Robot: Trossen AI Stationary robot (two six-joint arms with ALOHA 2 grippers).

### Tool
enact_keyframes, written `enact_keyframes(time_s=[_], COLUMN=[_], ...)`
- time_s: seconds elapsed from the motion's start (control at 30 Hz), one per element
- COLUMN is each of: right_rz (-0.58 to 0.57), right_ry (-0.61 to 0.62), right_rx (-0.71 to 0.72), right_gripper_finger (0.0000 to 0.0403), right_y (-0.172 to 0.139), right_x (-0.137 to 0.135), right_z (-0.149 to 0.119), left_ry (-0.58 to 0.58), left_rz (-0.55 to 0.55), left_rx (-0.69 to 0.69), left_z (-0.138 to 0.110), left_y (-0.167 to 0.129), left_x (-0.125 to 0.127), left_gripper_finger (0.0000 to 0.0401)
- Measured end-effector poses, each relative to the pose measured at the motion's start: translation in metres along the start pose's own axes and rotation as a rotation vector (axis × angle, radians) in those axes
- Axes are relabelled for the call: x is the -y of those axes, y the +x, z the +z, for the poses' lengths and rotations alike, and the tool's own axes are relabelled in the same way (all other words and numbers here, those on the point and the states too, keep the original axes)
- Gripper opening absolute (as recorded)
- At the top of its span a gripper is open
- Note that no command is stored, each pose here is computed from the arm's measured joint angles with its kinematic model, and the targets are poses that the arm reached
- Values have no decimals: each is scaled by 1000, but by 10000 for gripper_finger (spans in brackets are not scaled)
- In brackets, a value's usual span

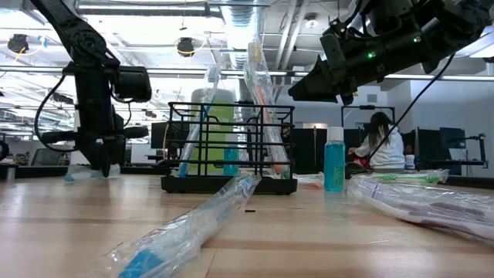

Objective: Pick & Place toothbrushing station
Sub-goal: Put the top blue toothbrush into the wire organizer

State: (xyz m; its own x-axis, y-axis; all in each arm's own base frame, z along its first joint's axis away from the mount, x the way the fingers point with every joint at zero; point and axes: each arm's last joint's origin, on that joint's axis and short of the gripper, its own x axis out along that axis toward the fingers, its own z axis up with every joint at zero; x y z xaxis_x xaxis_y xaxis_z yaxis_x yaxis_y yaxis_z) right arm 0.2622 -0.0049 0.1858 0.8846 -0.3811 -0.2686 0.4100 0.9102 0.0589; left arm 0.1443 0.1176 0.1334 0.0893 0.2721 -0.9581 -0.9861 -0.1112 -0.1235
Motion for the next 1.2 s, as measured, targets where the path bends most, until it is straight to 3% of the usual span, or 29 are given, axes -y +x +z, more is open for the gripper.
enact_keyframes(time_s=[0.17, 0.4, 0.6, 0.83, 1.2], right_rz=[-3, 4, 24, 87, 235], right_ry=[-5, 20, 23, 50, 102], right_rx=[-13, -14, -13, 35, 184], right_gripper_finger=[118, 118, 118, 118, 118], right_y=[0, 0, 0, 0, -2], right_x=[0, 0, 0, -3, -10], right_z=[-1, -1, -1, 5, 26], left_ry=[54, 169, 294, 436, 650], left_rz=[-26, -131, -318, -612, -931], left_rx=[14, 154, 311, 487, 657], left_z=[-3, -12, -25, -43, -69], left_y=[-2, -27, -63, -103, -135], left_x=[4, 11, 14, 22, 45], left_gripper_finger=[11, 6, 6, 6, 4])
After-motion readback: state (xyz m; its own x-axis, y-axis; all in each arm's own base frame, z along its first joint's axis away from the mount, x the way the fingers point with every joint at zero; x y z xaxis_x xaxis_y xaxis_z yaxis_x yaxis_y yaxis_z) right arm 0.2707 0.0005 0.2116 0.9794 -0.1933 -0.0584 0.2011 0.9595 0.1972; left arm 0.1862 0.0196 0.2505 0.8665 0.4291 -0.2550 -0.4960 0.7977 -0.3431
